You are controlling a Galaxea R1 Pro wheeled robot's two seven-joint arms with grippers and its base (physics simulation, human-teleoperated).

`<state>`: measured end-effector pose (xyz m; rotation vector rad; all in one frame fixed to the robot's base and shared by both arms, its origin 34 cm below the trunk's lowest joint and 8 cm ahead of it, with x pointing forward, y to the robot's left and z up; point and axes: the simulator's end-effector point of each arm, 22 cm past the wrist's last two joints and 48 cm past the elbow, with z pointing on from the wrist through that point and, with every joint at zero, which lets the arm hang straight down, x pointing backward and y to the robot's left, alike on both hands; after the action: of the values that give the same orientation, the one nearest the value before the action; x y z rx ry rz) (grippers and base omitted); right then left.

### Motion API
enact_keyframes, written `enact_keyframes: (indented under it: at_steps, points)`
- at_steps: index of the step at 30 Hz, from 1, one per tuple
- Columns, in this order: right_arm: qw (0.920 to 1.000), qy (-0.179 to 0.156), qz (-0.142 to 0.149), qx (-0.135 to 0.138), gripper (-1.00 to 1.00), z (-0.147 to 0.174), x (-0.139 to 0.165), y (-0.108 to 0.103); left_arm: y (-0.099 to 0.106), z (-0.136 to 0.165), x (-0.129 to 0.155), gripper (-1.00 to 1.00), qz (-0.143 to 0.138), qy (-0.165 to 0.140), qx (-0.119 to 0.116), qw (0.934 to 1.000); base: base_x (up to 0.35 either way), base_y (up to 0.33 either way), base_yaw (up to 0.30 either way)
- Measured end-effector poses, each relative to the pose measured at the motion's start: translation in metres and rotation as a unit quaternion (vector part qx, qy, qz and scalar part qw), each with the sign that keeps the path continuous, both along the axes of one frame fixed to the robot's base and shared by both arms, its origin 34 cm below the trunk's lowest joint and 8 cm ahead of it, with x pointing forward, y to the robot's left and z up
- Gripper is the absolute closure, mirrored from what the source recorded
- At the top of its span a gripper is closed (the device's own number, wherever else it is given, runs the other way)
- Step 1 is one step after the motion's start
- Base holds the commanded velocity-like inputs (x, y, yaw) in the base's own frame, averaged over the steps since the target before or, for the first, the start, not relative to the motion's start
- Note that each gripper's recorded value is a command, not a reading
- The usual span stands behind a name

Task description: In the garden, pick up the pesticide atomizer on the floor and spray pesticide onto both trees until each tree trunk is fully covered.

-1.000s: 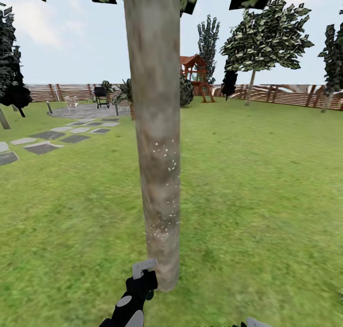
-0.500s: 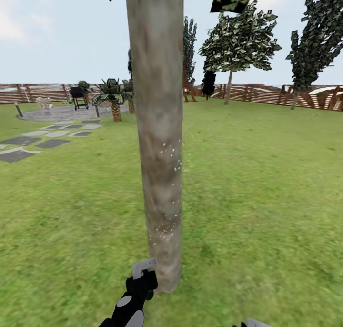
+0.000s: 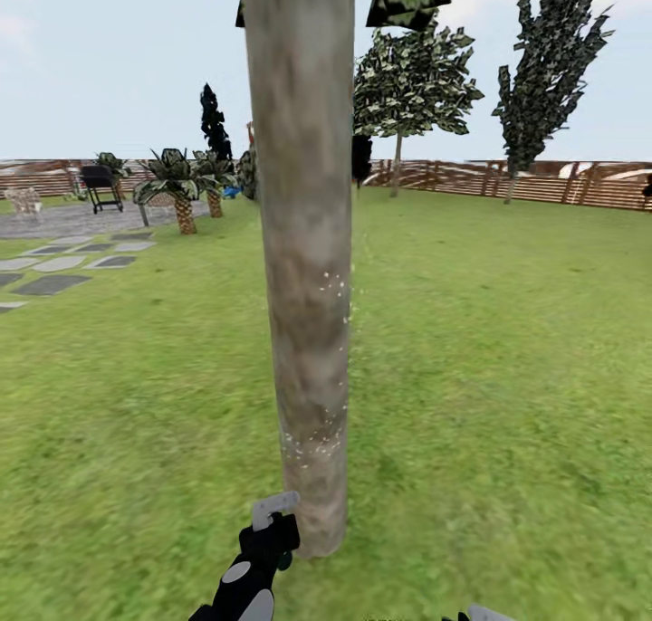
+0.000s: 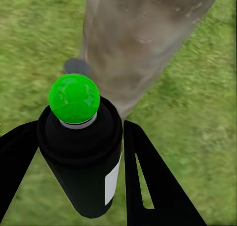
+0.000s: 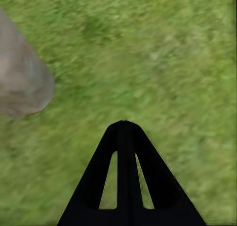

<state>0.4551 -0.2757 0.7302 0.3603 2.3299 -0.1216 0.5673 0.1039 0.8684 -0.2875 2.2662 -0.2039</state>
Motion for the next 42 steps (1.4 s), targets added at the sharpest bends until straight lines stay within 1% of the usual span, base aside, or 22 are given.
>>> enact_keyframes:
  at_steps: [21,30,34,42]
  points:
    - [1.0,0.0,-0.001,0.0,1.0,-0.0001,0.0,-0.0005,-0.0008,-0.0001,-0.0002,1.0,-0.001,0.0,0.0,1.0,-0.01,0.343,-0.246]
    - [1.0,0.0,-0.001,0.0,1.0,-0.0003,0.0001,-0.0005,-0.001,-0.0008,-0.0004,1.0,-0.002,0.001,0.001,1.0,-0.185,0.288,-0.246]
    - [1.0,0.0,-0.001,0.0,1.0,-0.0003,0.0001,-0.0005,-0.0077,-0.0015,-0.0037,1.0,-0.012,0.001,0.003,0.9999,-0.276,0.211,-0.246]
    - [1.0,-0.001,0.0,0.0,1.0,0.0004,0.0007,-0.0001,-0.01,-0.0004,-0.0044,1.0,-0.015,0.0,0.002,0.9999,-0.18,0.18,-0.226]
